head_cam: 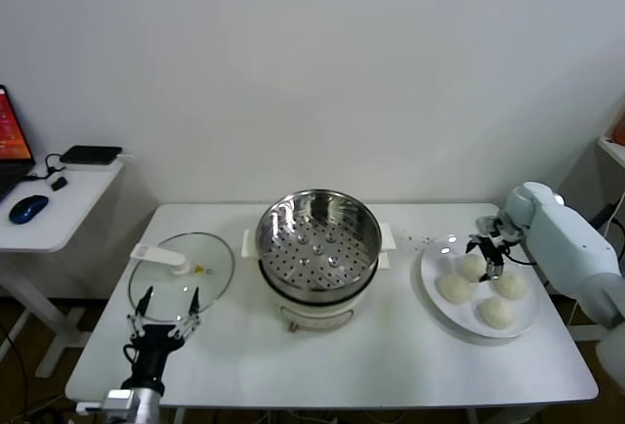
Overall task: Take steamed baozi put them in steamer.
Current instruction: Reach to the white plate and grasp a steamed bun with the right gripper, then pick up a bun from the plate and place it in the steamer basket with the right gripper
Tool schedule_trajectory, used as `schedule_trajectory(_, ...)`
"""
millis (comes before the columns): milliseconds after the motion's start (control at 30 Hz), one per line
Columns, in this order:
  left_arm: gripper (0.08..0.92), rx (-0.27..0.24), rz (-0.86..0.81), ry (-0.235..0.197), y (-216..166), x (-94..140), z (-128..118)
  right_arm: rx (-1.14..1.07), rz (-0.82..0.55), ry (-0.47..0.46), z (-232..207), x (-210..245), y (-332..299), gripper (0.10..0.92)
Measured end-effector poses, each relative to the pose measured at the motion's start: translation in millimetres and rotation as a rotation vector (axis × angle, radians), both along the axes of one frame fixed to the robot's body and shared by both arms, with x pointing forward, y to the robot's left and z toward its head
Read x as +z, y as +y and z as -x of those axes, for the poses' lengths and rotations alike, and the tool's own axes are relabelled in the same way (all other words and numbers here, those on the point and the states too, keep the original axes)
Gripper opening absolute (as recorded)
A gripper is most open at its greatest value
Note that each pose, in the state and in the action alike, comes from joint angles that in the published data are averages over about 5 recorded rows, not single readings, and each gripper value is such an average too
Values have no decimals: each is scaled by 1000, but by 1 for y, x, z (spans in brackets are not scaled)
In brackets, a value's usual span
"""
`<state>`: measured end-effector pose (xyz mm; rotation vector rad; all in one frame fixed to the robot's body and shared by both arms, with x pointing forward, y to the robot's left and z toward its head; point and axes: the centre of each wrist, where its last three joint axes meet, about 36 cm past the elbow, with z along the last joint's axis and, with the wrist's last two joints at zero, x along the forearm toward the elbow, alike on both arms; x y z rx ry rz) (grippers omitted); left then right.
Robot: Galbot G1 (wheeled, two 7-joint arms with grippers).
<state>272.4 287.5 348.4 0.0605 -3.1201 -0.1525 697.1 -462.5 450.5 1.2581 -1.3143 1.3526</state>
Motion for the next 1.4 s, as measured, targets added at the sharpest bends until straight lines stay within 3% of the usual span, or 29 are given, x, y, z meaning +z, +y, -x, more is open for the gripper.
schedule_trajectory(267, 823, 4, 2, 0, 0, -1, 0, -5, -7, -3, 0, -2, 1, 670)
schedule_trajectory(767, 823, 9, 2, 1, 0, -2, 3, 33, -21, -36, -5, 21, 2, 662)
schedule_trajectory(1100, 823, 9, 6, 2, -1, -3, 3, 199, -7, -119, -14, 89, 33, 662)
schedule_trajectory(1400, 823, 12, 8, -2, -3, -1, 3, 466, 15, -208, -20, 174, 109, 670)
